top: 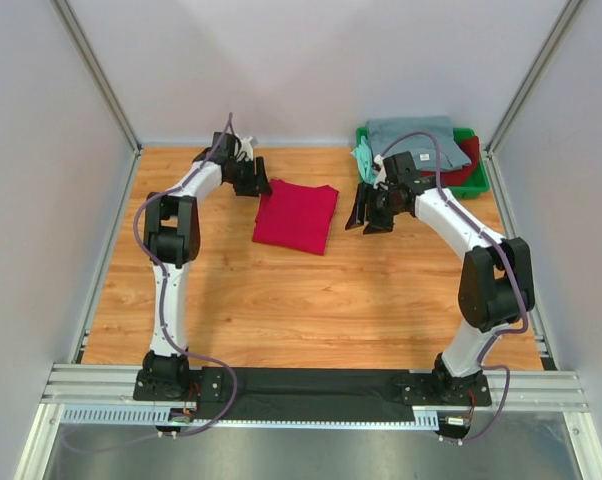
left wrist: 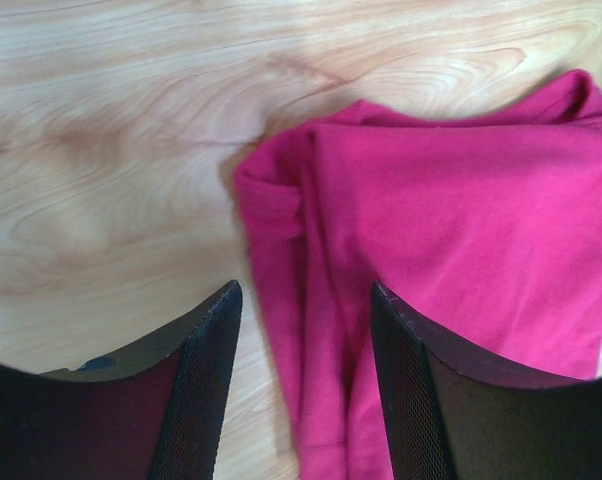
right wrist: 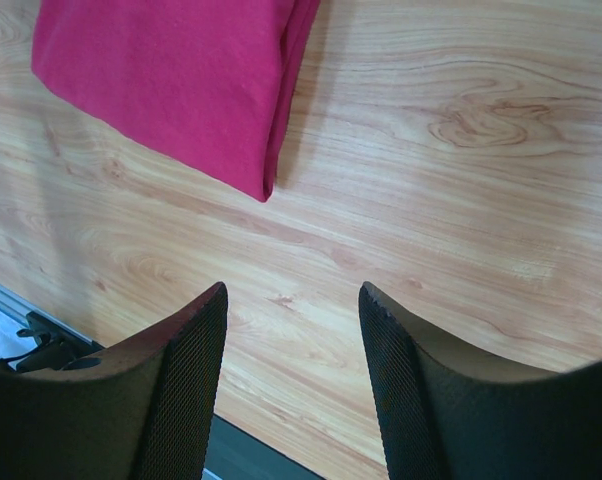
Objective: Fold and stack the t-shirts
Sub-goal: Neatly place the folded tshirt to the corner
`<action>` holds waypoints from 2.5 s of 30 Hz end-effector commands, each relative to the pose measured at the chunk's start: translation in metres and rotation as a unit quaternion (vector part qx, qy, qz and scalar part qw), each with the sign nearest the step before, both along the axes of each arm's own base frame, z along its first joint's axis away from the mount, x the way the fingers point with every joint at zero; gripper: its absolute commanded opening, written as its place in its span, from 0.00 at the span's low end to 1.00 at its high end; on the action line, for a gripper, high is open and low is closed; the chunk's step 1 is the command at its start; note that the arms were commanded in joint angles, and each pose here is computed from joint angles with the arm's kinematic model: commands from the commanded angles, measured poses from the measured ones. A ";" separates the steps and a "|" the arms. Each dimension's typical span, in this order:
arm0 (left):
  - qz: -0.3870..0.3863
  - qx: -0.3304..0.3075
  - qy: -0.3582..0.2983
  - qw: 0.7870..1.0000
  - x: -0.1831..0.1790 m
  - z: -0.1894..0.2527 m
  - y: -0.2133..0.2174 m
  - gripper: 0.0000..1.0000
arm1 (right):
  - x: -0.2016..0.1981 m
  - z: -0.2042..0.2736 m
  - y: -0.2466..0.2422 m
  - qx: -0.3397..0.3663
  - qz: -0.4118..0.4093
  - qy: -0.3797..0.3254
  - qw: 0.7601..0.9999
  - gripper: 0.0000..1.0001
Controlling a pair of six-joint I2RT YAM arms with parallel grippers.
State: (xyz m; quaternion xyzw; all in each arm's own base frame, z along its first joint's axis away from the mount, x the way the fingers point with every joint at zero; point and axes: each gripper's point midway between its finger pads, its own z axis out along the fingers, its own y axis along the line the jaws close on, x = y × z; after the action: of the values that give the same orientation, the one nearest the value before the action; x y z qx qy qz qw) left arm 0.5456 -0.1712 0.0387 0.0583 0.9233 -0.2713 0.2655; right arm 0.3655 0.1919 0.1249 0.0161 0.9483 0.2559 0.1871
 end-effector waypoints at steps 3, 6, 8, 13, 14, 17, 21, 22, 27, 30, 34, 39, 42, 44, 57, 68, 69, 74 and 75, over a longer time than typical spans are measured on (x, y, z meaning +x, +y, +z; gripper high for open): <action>-0.011 -0.035 0.005 0.999 0.003 0.001 -0.023 0.61 | -0.003 0.022 0.005 0.020 0.019 -0.032 0.999 0.57; 0.002 -0.058 0.015 0.998 0.002 -0.002 -0.028 0.61 | -0.004 0.023 0.006 0.023 0.023 -0.032 0.999 0.57; 0.012 -0.066 0.020 0.998 0.004 -0.002 -0.029 0.60 | -0.006 0.024 0.005 0.022 0.025 -0.032 0.999 0.57; 0.029 -0.064 0.031 0.997 0.007 -0.006 -0.027 0.51 | -0.007 0.023 0.003 0.023 0.025 -0.031 0.999 0.56; 0.034 -0.057 0.031 0.997 0.009 -0.007 -0.026 0.47 | -0.008 0.024 0.003 0.023 0.025 -0.032 0.999 0.56; 0.042 -0.051 0.039 0.997 0.010 -0.011 -0.021 0.35 | -0.010 0.025 0.002 0.022 0.027 -0.034 0.999 0.57; 0.057 -0.046 0.047 0.996 0.011 -0.014 -0.012 0.18 | -0.011 0.025 -0.002 0.020 0.023 -0.032 0.999 0.56; 0.063 -0.043 0.050 0.996 0.012 -0.015 -0.007 0.07 | -0.011 0.026 -0.001 0.021 0.024 -0.032 0.999 0.56; 0.082 -0.017 0.048 0.995 0.016 -0.001 0.025 0.00 | -0.019 0.026 0.000 0.030 0.026 -0.020 0.999 0.56; 0.088 0.031 0.048 0.995 0.011 0.017 0.061 0.00 | -0.026 0.027 0.002 0.037 0.027 -0.011 0.999 0.56; 0.087 0.092 0.032 0.991 0.013 0.027 0.100 0.00 | -0.034 0.025 0.004 0.037 0.033 0.001 0.999 0.56; 0.114 0.142 -0.003 0.983 0.027 0.036 0.167 0.00 | -0.046 0.017 0.007 0.032 0.041 0.023 0.998 0.56; 0.125 0.177 -0.025 0.976 0.037 0.040 0.205 0.00 | -0.051 0.012 0.007 0.026 0.043 0.037 0.998 0.56; 0.116 0.199 -0.046 0.972 0.046 0.040 0.220 0.00 | -0.054 0.008 0.007 0.021 0.046 0.044 0.998 0.56; 0.164 0.366 -0.122 0.908 0.080 0.048 0.321 0.00 | -0.062 0.001 0.005 -0.011 0.055 0.071 0.996 0.56; 0.230 0.401 -0.208 0.862 0.115 0.083 0.367 0.00 | -0.067 -0.006 -0.003 -0.035 0.055 0.085 0.994 0.56; 0.235 0.401 -0.207 0.861 0.117 0.079 0.368 0.00 | -0.067 -0.007 -0.003 -0.035 0.055 0.086 0.994 0.56; 0.253 0.400 -0.233 0.849 0.130 0.080 0.376 0.00 | -0.067 -0.010 -0.003 -0.038 0.053 0.088 0.994 0.56; 0.256 0.401 -0.229 0.850 0.131 0.072 0.378 0.00 | -0.067 -0.011 -0.003 -0.040 0.053 0.089 0.994 0.56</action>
State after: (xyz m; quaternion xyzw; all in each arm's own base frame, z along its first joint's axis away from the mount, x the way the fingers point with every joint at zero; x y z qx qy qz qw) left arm 0.6564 0.1939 0.0881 -0.0097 0.8780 0.1970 0.4361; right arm 0.2934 0.1888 0.1111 -0.0096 0.9693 0.2328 0.0781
